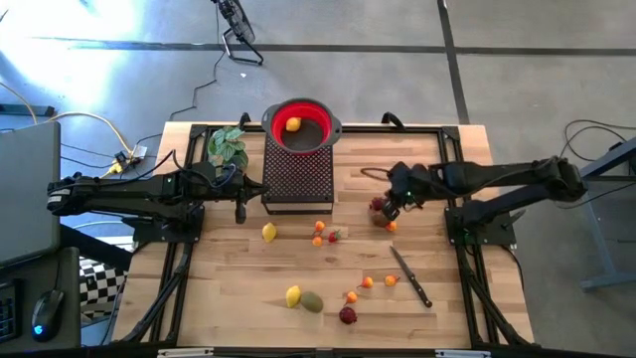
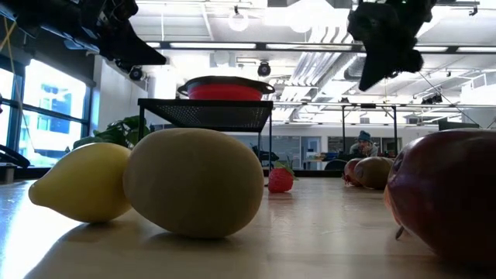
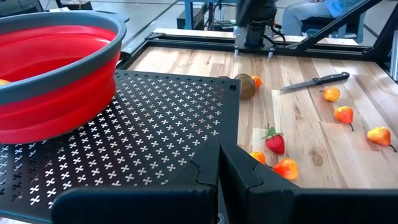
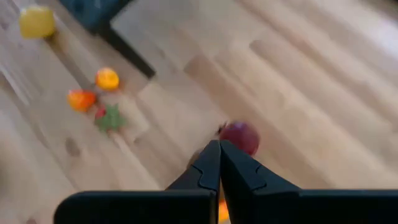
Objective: Pick & Place Fruit
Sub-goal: Put the black knife on the shelf
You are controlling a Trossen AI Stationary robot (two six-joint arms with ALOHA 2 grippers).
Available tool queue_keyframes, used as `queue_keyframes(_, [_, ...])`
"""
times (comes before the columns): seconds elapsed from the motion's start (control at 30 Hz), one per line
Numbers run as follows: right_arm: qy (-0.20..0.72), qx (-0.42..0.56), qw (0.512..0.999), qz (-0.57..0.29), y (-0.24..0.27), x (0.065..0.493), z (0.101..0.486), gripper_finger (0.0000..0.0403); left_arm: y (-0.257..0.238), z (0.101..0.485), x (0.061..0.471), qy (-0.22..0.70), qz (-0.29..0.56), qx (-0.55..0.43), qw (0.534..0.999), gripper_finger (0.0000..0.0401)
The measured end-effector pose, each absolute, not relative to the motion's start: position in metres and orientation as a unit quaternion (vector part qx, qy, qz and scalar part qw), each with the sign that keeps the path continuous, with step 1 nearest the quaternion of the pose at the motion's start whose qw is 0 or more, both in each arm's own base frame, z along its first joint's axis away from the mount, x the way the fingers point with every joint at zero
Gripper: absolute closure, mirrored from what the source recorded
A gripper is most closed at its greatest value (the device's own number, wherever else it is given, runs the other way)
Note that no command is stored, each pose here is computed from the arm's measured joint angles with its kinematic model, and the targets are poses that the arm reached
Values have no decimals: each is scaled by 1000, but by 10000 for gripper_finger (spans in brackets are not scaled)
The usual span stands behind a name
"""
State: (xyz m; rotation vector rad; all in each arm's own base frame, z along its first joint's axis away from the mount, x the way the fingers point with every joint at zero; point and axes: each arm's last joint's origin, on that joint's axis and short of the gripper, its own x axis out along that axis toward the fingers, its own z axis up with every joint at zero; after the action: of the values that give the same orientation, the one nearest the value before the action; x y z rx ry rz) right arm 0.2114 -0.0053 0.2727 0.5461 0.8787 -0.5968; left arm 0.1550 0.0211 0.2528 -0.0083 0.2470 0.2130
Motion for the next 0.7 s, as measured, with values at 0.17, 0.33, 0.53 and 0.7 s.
queue_keyframes(0.17, [425, 289, 812, -276, 17, 207, 262, 401, 21, 253, 155, 123, 106, -4, 987, 401])
queue_keyframes(0.33, [440, 320, 789, -285, 43, 200, 254, 401, 21, 253, 155, 123, 106, -4, 987, 401])
queue_keyframes(0.53, [445, 370, 762, -291, 75, 187, 251, 401, 21, 253, 155, 123, 107, -4, 987, 401])
queue_keyframes(0.7, [451, 409, 740, -285, 103, 176, 248, 401, 21, 253, 155, 123, 108, -4, 986, 401])
